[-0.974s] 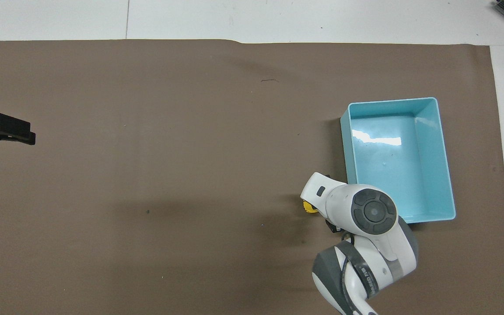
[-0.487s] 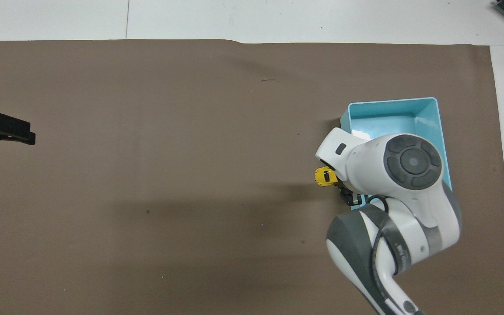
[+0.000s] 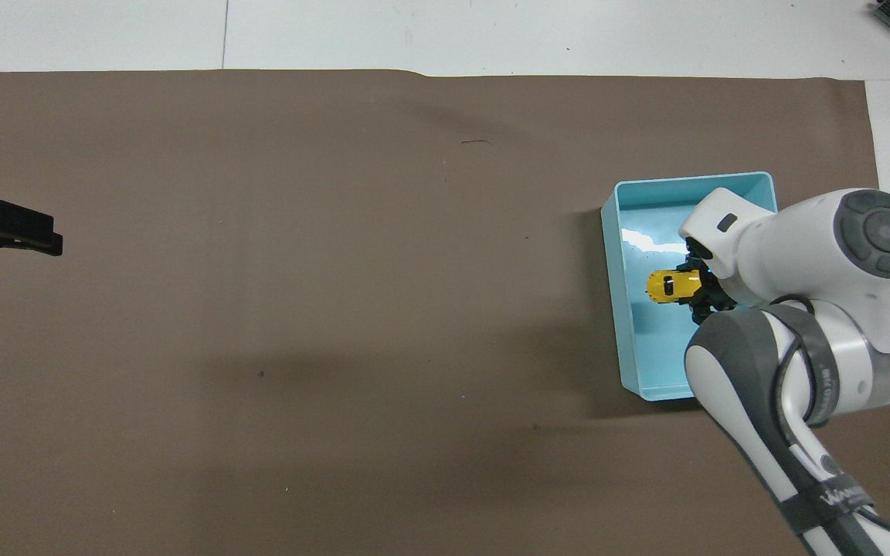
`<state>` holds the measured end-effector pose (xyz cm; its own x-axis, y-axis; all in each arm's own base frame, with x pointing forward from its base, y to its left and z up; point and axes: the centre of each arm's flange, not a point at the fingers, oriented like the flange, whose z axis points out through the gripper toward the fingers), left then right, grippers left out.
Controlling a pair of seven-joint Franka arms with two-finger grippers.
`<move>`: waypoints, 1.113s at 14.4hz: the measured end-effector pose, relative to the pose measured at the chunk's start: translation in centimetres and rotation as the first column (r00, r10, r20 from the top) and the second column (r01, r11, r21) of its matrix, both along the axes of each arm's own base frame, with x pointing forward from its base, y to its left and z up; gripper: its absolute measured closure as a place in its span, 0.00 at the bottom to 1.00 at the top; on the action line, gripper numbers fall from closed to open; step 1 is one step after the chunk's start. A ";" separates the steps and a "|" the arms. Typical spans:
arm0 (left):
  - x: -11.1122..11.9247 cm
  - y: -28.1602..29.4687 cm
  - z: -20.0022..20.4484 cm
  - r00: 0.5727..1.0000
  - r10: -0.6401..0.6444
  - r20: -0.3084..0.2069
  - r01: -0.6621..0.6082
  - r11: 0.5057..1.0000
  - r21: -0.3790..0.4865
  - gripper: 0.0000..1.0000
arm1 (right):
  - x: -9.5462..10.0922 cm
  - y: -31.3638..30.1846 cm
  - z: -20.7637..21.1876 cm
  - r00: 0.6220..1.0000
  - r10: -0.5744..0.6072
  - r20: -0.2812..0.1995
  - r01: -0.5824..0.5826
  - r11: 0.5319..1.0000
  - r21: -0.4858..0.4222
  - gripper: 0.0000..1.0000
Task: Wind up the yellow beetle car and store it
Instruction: 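Carry the car into the blue bin and open the right gripper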
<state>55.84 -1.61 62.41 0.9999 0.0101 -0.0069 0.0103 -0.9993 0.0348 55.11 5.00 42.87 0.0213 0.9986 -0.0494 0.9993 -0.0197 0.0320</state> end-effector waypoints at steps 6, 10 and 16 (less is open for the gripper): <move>0.0 0.0 0.0 1.000 0.000 0.000 0.000 1.000 0.000 0.00 | 0.2 -4.0 -3.0 0.999 -0.052 0.000 0.052 0.999 0.003 0.56; 0.0 0.0 0.0 1.000 0.000 0.000 0.000 1.000 0.000 0.00 | 0.7 -4.3 -6.1 0.999 -0.052 -0.004 0.052 0.999 0.009 0.56; 0.0 0.0 0.0 1.000 0.000 0.000 0.000 1.000 0.000 0.00 | 0.9 -3.8 -10.1 0.999 -0.041 -0.006 0.041 0.999 0.017 0.56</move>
<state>55.84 -1.61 62.41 0.9999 0.0102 -0.0069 0.0104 -0.9993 0.0348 56.01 1.19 32.80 0.0619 0.9976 -0.0325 0.9978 -0.0611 0.0255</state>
